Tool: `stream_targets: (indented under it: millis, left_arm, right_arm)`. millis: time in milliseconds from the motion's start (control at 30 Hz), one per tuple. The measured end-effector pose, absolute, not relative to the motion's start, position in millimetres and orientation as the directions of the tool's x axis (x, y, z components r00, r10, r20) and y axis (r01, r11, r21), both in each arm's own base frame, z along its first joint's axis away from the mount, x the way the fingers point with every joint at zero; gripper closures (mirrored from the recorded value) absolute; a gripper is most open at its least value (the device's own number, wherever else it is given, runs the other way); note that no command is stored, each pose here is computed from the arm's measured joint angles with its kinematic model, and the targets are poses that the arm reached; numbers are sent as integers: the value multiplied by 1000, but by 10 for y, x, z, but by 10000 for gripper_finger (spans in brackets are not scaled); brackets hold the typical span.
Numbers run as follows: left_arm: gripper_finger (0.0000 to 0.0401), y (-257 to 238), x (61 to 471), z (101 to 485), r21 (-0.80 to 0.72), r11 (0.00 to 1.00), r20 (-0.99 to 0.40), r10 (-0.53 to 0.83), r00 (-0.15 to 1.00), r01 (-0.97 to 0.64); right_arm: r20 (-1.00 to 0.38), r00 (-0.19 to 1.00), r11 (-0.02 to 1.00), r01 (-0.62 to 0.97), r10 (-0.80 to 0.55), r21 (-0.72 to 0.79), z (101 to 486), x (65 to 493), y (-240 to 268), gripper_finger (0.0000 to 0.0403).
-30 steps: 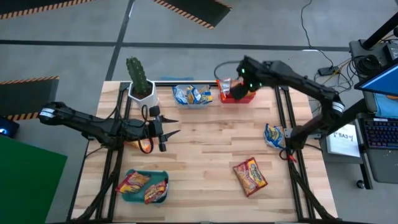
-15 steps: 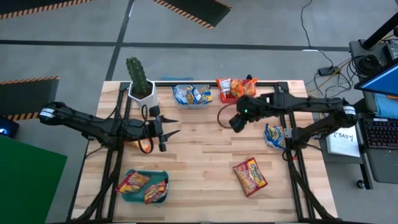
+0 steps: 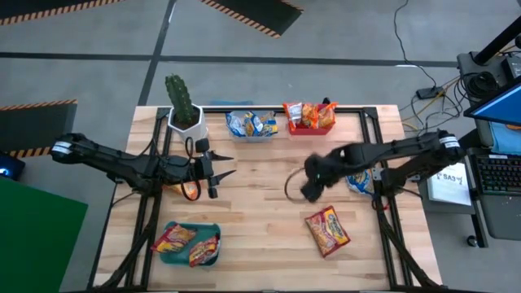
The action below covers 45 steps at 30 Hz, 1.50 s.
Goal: Sort Maruchan noodles
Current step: Put the red noodle pack into the green bin
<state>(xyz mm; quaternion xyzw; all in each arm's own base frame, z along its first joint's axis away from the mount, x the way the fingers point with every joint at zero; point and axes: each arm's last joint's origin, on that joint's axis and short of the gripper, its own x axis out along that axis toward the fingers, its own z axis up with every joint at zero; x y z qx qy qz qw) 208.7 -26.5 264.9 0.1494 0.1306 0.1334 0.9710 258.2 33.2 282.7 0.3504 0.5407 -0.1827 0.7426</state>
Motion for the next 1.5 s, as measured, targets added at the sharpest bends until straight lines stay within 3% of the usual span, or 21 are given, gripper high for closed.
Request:
stream_targets:
  millis: [133,267,433,567,667,767,867,933,1233,1500]
  left_arm:
    - [237,-265,2087,2649,325,920,-214,298,930,-220]
    - [237,-265,2087,2648,325,920,-215,298,930,-220]
    - [237,-265,2087,2648,325,920,-215,298,930,-220]
    - [237,-265,2087,2649,324,920,-214,298,930,-220]
    - [237,-265,2088,2653,323,920,-210,298,931,-221]
    - [237,-266,2089,2658,318,921,-206,297,932,-224]
    - [237,-266,2092,2668,310,923,-196,297,935,-228]
    - [237,-266,2092,2670,294,927,-194,297,935,-233]
    - [237,-288,2202,2384,178,950,-294,301,907,-258]
    - [237,-334,2505,1997,111,950,-365,312,877,-292]
  right_arm:
    - [-921,211,725,569,326,387,2543,2590,703,216]
    - [-891,29,752,523,454,401,2196,2536,1050,216]
    - [-891,-161,803,521,425,290,1763,2457,1254,216]
    - [-912,-189,836,497,364,231,1509,2519,1266,216]
    - [-953,-109,875,436,284,211,1426,2653,1216,216]
    - [-996,88,922,382,30,61,1485,2870,1091,216]
    - [-883,337,887,432,-326,-163,1616,3075,967,216]
    - [-754,497,873,441,-429,-206,1816,3192,968,216]
    - [-419,834,932,293,-358,-214,2086,3380,986,224]
    - [-140,914,923,369,-381,-108,1732,3322,726,244]
